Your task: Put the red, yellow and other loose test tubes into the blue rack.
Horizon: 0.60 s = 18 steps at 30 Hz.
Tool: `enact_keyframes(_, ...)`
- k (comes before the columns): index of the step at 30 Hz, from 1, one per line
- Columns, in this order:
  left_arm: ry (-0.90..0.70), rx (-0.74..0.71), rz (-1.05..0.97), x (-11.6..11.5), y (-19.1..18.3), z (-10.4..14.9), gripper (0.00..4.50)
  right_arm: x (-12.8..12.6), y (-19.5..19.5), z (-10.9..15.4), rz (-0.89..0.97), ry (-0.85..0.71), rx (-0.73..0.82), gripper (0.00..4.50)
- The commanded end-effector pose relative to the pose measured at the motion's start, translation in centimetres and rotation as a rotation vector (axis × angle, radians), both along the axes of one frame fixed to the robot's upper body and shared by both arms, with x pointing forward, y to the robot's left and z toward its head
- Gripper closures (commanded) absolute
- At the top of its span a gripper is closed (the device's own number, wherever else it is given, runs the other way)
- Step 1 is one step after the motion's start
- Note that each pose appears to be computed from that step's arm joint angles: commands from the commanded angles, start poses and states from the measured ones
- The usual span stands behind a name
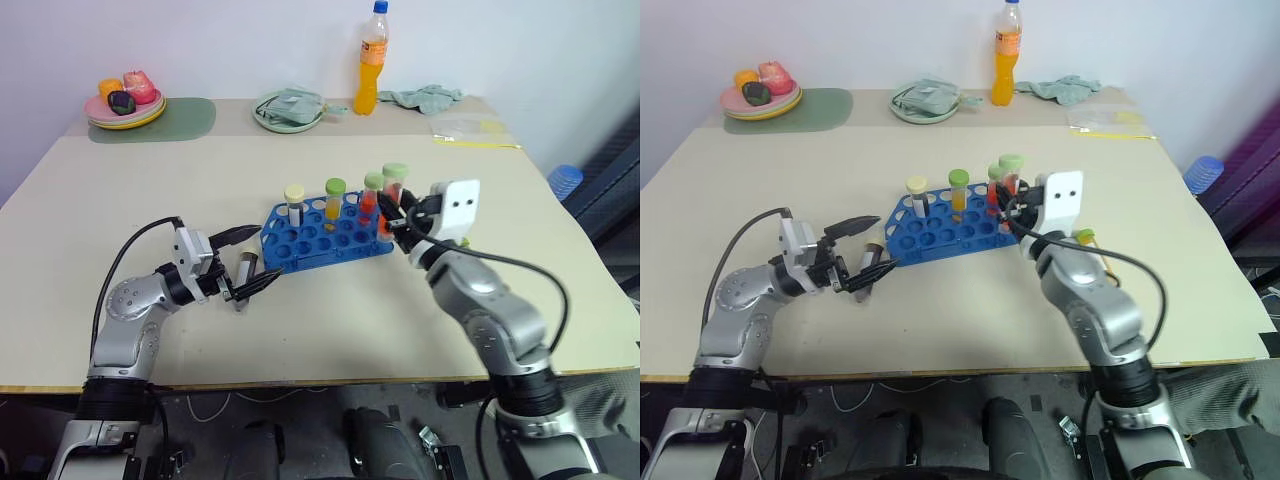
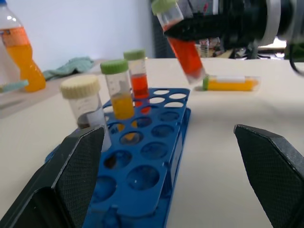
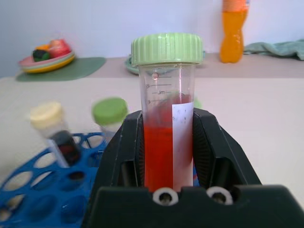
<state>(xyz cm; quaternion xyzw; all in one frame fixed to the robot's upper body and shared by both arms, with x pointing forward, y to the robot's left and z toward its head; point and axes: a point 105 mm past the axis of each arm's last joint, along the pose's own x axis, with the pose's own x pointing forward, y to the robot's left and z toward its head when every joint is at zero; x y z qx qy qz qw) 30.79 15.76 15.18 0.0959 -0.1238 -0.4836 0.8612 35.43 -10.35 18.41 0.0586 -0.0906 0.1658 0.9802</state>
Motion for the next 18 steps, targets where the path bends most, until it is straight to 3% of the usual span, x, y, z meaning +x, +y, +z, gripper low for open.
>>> enact_keyframes(1, -0.055, 0.008, -0.001, -0.2, 0.4, 1.7, 0.0, -0.2, 0.3, 2.5, -0.008, -0.2, 0.041, 3.34)
enact_keyframes(8, -0.049, 0.044, -0.009, -0.4, 1.2, 2.5, 0.0, 0.3, -0.2, 1.3, -0.071, -0.27, 0.051, 3.34)
enact_keyframes(18, -0.036, 0.066, -0.026, -0.2, 1.4, 2.8, 0.0, 0.8, -2.3, -2.3, -0.149, -0.232, 0.01, 3.34)
